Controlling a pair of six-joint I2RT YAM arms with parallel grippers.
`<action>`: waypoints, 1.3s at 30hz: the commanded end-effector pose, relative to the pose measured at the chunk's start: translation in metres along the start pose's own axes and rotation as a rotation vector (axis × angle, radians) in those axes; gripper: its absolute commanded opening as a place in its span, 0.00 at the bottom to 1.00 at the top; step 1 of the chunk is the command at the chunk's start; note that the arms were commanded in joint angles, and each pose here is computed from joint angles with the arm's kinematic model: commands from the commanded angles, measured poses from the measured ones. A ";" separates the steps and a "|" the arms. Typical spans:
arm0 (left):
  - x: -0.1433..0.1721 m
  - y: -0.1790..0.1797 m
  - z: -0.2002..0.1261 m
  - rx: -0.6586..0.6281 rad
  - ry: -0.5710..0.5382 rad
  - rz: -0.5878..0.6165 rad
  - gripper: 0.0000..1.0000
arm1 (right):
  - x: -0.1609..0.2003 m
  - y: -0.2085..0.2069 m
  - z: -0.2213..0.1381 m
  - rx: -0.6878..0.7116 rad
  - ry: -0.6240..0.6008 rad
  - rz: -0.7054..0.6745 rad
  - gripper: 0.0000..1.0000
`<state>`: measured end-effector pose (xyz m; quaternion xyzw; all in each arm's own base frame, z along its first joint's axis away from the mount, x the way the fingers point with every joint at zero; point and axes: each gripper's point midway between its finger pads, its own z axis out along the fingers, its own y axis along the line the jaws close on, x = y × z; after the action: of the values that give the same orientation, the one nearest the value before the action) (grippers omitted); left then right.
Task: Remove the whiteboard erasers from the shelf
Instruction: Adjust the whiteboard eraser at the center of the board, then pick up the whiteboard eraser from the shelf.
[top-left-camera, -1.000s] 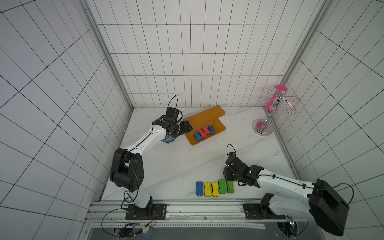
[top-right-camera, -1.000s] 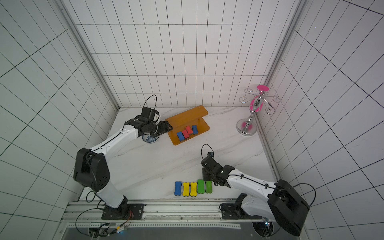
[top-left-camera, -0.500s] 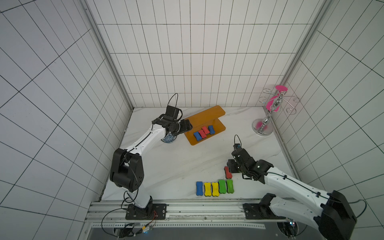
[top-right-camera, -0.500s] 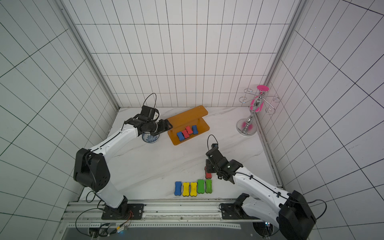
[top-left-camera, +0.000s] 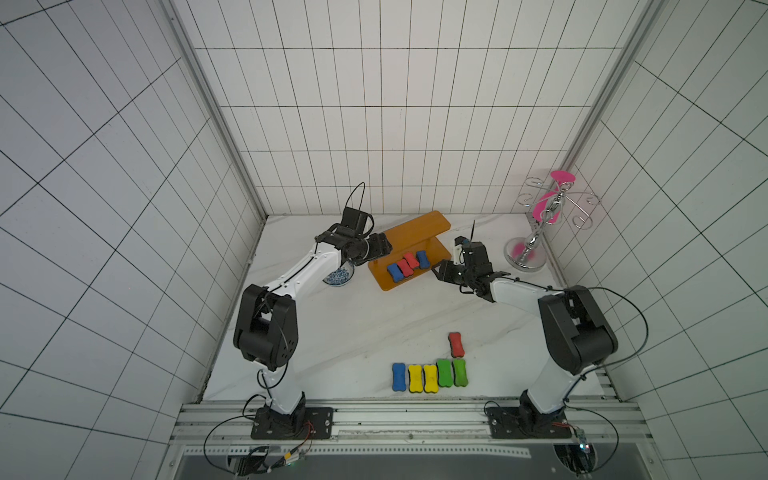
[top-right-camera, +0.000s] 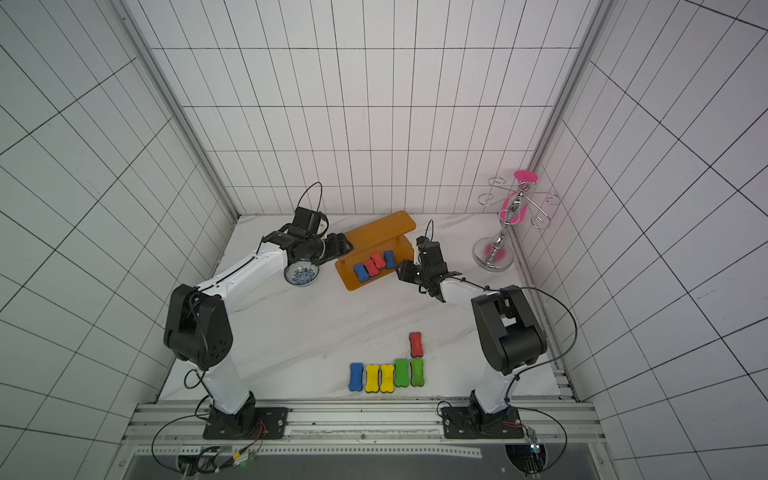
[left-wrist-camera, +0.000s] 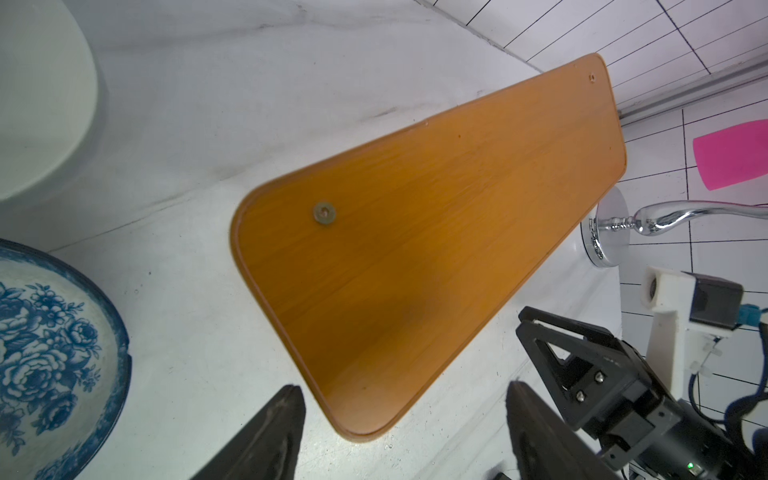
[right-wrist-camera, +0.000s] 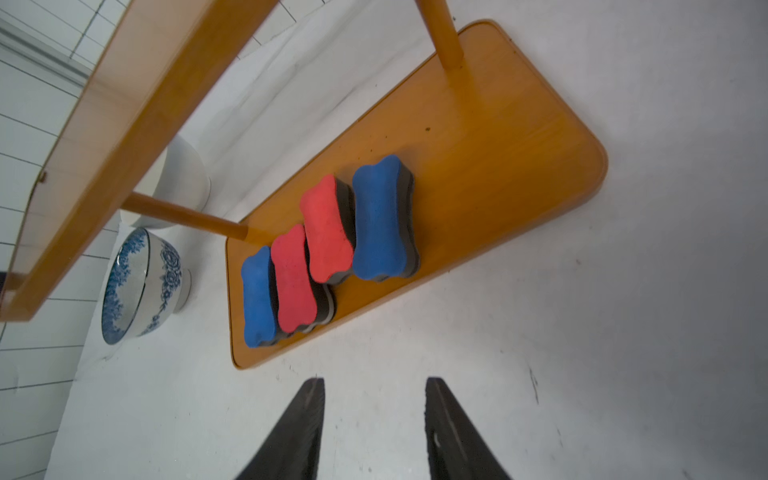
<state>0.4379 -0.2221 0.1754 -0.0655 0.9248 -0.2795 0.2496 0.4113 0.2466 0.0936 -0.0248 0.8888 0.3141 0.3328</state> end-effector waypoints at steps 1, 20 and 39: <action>-0.006 0.002 0.006 0.023 -0.013 -0.013 0.80 | -0.041 0.019 0.009 -0.125 -0.110 0.007 0.43; 0.005 0.020 0.020 0.005 0.044 -0.041 0.79 | -0.042 -0.013 0.075 -0.150 -0.067 0.090 0.42; 0.003 0.026 0.020 0.001 0.044 -0.052 0.79 | -0.003 -0.043 0.093 -0.065 0.028 0.120 0.04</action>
<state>0.4438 -0.2141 0.1528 -0.0804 0.9269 -0.2892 0.2254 0.4897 0.2772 0.0480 0.0014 0.8585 0.3912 0.3316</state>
